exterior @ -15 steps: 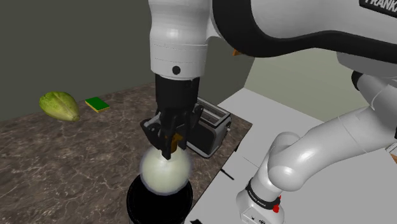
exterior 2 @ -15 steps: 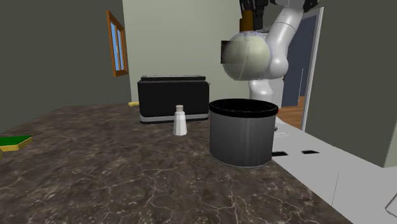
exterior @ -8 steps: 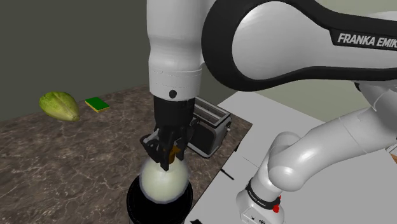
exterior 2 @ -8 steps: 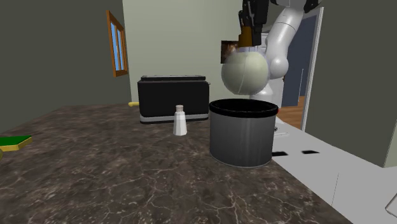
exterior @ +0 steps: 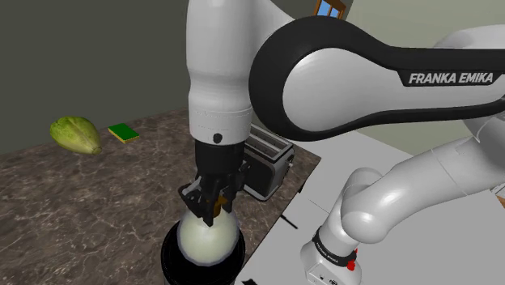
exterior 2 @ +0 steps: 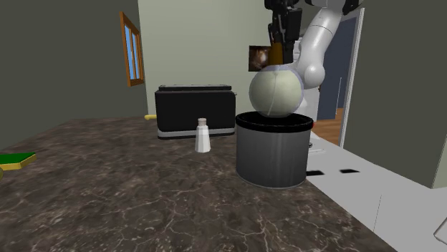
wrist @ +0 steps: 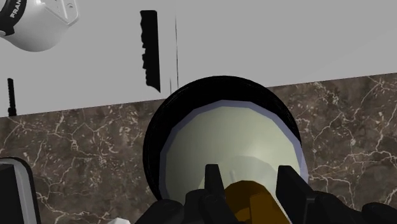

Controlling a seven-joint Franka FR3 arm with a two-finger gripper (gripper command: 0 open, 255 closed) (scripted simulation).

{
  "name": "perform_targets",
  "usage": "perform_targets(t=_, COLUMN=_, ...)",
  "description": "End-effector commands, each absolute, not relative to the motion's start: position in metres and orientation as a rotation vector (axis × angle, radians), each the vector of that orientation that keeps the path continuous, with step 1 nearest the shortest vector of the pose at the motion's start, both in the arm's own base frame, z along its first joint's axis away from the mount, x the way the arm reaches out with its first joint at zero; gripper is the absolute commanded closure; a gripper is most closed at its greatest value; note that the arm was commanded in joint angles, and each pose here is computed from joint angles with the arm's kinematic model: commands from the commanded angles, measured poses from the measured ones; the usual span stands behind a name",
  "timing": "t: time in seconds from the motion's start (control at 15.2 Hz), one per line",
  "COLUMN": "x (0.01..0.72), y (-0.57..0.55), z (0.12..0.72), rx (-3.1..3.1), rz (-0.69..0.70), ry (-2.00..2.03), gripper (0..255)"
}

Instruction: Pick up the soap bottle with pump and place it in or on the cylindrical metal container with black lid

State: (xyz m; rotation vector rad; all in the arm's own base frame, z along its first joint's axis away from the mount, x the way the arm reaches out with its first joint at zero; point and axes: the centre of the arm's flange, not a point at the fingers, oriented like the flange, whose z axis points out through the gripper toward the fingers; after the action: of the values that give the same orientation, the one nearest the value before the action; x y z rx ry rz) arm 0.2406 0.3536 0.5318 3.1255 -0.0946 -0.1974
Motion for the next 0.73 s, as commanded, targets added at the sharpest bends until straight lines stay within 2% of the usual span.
perform_targets(t=0.0, x=0.241, y=0.354, z=0.532, rx=3.126, rz=-0.197, ry=-0.095, gripper=255)
perform_targets(t=0.13, x=0.241, y=0.354, z=0.532, rx=3.126, rz=-0.197, ry=-0.095, gripper=255)
perform_targets(t=0.2, x=0.241, y=0.354, z=0.532, rx=3.126, rz=-0.197, ry=-0.095, gripper=0)
perform_targets(t=0.53, x=0.241, y=0.354, z=0.532, rx=3.126, rz=-0.197, ry=-0.095, gripper=0)
perform_targets(t=0.66, x=0.244, y=0.354, z=0.558, rx=3.126, rz=-0.197, ry=-0.095, gripper=0)
